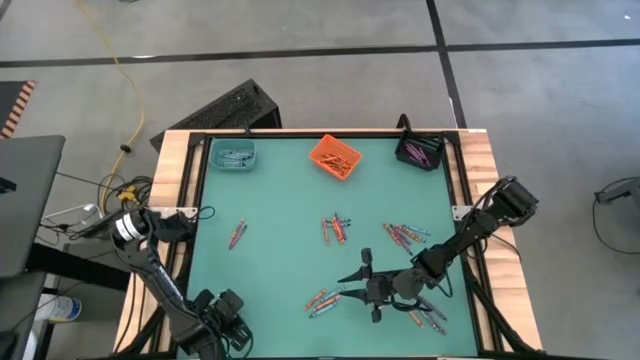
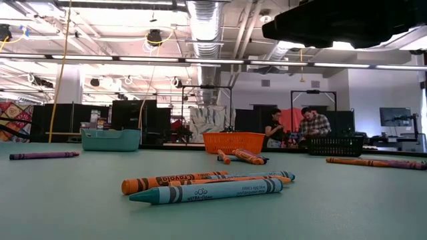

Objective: Sort crayons
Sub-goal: Put the blue crayon into the blue bin

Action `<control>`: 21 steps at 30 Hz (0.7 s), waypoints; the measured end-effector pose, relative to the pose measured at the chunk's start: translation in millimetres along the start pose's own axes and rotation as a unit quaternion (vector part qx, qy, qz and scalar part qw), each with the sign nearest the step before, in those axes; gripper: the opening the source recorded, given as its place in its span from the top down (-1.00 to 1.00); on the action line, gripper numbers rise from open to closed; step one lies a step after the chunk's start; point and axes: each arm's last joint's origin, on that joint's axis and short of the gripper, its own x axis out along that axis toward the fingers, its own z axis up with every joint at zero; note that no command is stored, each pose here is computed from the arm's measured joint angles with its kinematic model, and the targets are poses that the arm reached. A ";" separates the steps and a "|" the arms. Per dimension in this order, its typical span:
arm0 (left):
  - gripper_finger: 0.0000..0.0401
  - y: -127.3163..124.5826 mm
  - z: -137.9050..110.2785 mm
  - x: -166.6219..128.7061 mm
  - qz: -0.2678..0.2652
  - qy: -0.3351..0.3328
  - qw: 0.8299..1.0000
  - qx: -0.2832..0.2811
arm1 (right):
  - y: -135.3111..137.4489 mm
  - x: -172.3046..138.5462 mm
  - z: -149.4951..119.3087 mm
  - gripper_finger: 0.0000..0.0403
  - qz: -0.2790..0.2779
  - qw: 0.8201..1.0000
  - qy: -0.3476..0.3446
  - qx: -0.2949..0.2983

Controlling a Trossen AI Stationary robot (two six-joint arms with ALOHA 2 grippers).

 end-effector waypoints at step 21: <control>0.78 -14.1 0.0 18.8 0.022 0.006 1.000 0.021 | 0.1 0.0 -0.3 0.34 0.000 1.000 0.002 -0.001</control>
